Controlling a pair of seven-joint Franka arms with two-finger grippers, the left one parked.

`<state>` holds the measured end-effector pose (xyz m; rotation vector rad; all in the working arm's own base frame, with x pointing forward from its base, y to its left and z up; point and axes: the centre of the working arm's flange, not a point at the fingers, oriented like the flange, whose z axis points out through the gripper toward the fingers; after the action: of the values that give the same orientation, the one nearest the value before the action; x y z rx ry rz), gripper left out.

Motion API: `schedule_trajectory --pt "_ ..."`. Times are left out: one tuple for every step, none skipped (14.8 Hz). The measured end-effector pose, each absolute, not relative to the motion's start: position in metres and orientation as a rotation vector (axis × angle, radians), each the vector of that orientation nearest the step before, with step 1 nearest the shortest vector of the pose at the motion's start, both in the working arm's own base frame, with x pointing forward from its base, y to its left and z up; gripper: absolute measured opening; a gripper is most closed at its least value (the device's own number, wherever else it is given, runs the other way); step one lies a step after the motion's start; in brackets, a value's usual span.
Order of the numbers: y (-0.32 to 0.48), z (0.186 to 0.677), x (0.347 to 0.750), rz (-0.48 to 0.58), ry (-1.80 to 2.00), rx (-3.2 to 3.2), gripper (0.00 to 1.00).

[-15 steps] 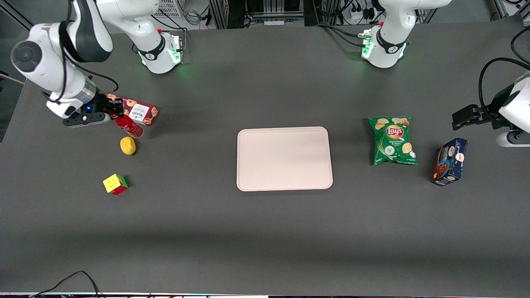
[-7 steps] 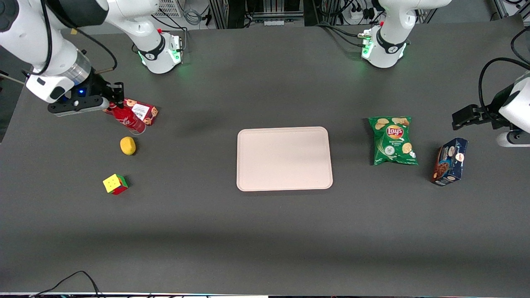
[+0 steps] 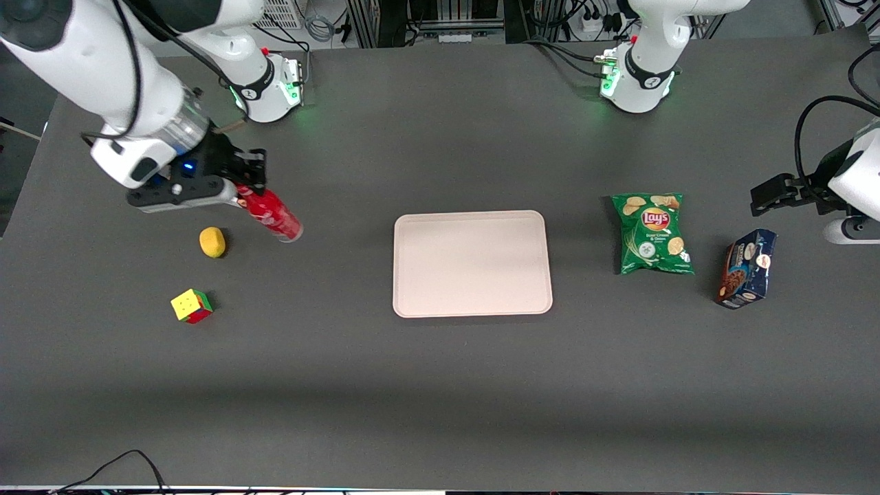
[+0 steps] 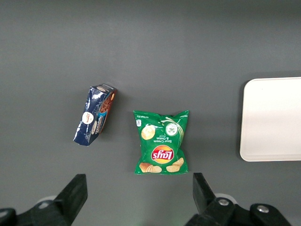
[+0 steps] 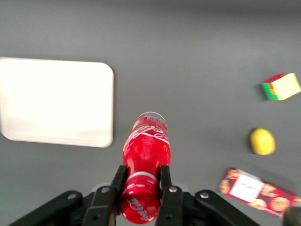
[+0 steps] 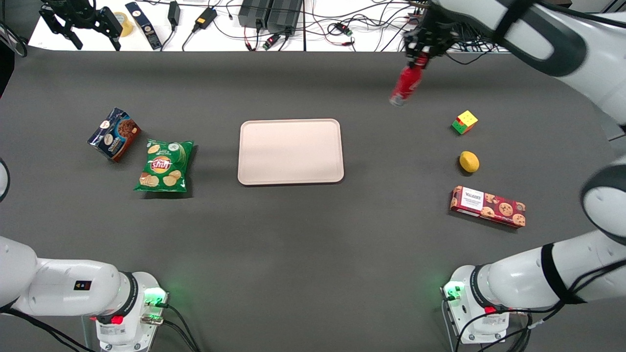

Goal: Place coke bottle on tray
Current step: 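Lift the bottle with the right gripper and carry it over the white tray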

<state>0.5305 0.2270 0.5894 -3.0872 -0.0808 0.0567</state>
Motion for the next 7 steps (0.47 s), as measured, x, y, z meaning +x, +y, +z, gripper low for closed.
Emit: schedule_trajectory --pt "0.246 0.584 0.538 0.071 -0.041 -3.076 0.33" --pt "0.266 0.575 0.545 0.094 -0.005 -3.064 0.33" --pt "0.284 0.565 0.550 0.121 0.028 -3.054 0.33" --pt "0.300 0.554 0.554 0.151 0.056 -3.045 0.33" --pt "0.314 0.544 0.557 0.175 0.072 -3.039 0.33" --pt "0.326 0.536 0.559 0.187 0.092 -3.033 0.33" --pt "0.338 0.529 0.560 0.186 0.113 -3.025 0.33"
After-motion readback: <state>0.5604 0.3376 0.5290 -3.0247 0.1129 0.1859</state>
